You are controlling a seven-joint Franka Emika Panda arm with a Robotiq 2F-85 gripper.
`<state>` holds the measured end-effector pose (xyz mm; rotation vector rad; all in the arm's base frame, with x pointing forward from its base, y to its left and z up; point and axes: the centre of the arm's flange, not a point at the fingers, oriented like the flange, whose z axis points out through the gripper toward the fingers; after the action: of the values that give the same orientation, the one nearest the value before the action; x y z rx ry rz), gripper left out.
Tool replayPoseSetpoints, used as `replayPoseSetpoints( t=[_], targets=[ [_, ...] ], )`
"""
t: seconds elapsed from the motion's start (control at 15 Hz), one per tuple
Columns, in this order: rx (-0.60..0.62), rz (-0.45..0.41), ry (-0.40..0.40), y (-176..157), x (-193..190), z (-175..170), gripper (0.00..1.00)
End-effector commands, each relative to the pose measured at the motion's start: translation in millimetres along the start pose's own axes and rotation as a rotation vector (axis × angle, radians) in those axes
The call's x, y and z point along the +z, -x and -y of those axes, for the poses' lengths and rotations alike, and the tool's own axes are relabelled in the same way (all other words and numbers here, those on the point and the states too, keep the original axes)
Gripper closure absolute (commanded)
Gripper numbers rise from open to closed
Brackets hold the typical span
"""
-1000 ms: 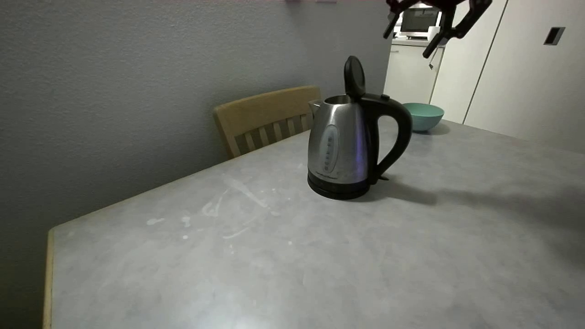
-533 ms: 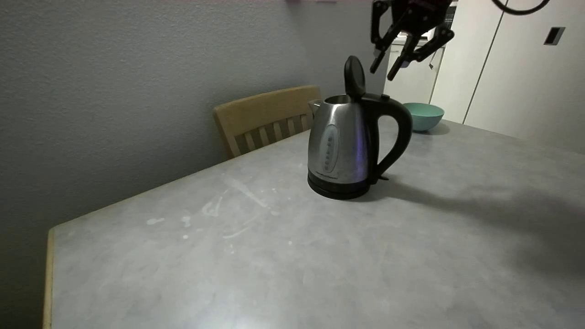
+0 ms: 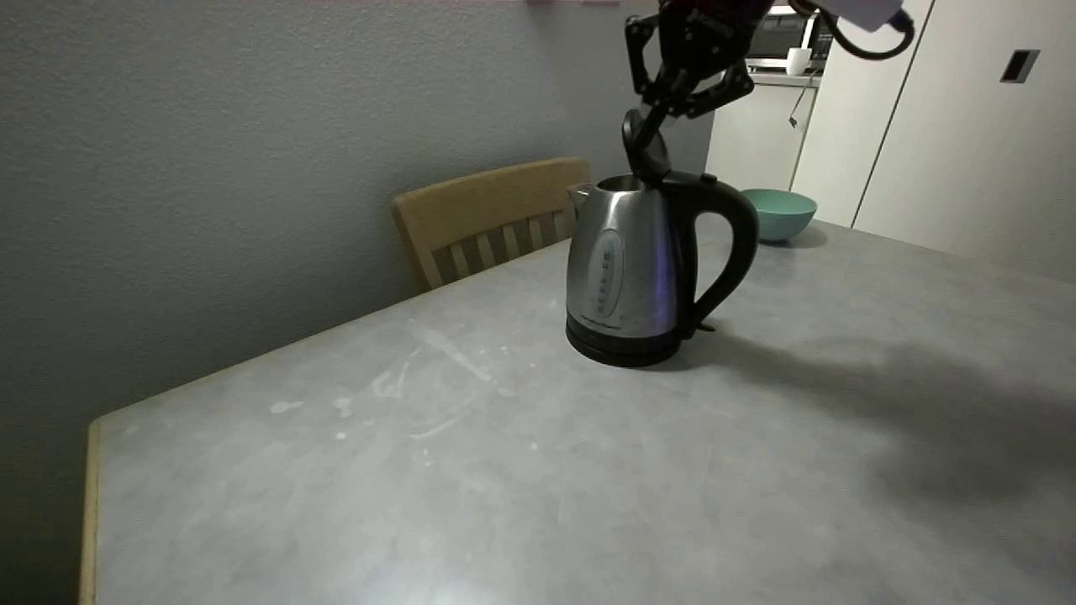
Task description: Close the lid on the electric kettle
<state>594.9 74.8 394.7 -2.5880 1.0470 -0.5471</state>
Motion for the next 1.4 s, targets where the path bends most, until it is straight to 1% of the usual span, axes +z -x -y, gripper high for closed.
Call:
replayPoseSetpoints(
  t=[0.0,0.27,0.53,0.73,1.07,1.33],
  targets=[
    [-0.025,-0.032,-0.017,-9,3,8,1.00],
    [-0.003,-0.065,-0.035,-24,-5,4,1.00],
    [0.035,-0.069,-0.039,-39,-4,-5,1.00],
    [0.049,-0.024,-0.001,-41,19,-7,1.00],
    [0.015,0.042,0.080,-27,71,-2,1.00],
    [-0.011,0.052,0.103,-30,83,11,1.00]
  ],
)
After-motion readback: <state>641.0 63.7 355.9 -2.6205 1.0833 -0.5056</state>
